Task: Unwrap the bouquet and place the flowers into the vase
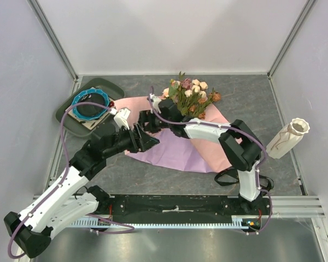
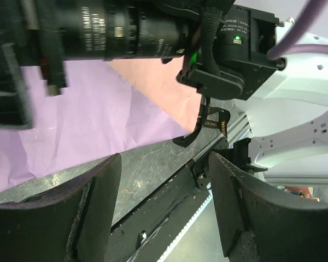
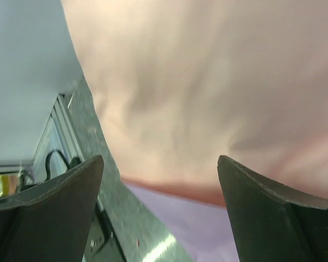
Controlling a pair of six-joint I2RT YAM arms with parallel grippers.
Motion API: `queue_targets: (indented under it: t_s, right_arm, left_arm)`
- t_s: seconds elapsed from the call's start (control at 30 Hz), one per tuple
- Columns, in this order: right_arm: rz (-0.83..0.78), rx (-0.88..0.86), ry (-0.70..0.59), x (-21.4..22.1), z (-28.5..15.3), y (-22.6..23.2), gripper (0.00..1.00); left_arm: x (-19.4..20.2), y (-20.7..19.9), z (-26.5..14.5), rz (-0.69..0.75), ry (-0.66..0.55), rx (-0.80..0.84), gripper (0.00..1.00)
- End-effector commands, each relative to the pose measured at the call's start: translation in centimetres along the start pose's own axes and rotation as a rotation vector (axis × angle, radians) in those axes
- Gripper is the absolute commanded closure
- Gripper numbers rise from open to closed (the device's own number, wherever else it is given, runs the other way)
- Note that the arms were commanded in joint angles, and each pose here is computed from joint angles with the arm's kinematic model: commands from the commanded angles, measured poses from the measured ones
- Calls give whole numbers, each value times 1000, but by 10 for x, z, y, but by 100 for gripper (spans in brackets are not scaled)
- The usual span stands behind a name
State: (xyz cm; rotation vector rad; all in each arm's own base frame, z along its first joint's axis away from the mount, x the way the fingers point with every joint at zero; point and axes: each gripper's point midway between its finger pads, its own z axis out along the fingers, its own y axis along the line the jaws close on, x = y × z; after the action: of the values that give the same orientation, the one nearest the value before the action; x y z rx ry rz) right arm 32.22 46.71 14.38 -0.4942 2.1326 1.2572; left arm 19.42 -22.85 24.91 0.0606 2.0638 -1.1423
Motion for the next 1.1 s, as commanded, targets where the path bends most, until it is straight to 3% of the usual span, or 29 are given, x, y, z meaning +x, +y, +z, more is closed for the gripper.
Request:
queue_targets:
  t_s: [0.0, 0.13, 0.2, 0.33, 0.47, 0.53, 0.7, 0.87, 1.07]
  right_arm:
    - [57, -141, -117, -49, -66, 24, 6]
    - [39, 96, -186, -52, -141, -42, 3]
    - [2, 217, -122, -27, -157, -78, 2]
    - [13, 327, 23, 11, -165, -129, 2]
    - [8, 307, 54, 24, -157, -138, 2]
    - [17, 226, 70, 29, -144, -133, 2]
    - [53, -80, 86, 40, -139, -71, 2]
    - [7, -152, 151, 70, -161, -19, 2]
    - [-8, -168, 240, 137, -180, 39, 2]
  left_arm:
    - [3, 6, 4, -47, 12, -30, 28]
    - [7, 9, 17, -73, 47, -30, 28]
    - [12, 9, 29, -90, 79, -12, 26]
    - [25, 13, 52, -139, 200, -10, 28]
    - [21, 6, 52, -156, 163, 37, 28]
    - [18, 6, 46, -147, 143, 24, 28]
    - [6, 10, 31, -102, 82, -38, 28]
    - [-11, 5, 15, -45, 19, -60, 27]
    - [-31, -4, 13, 9, -25, -63, 27]
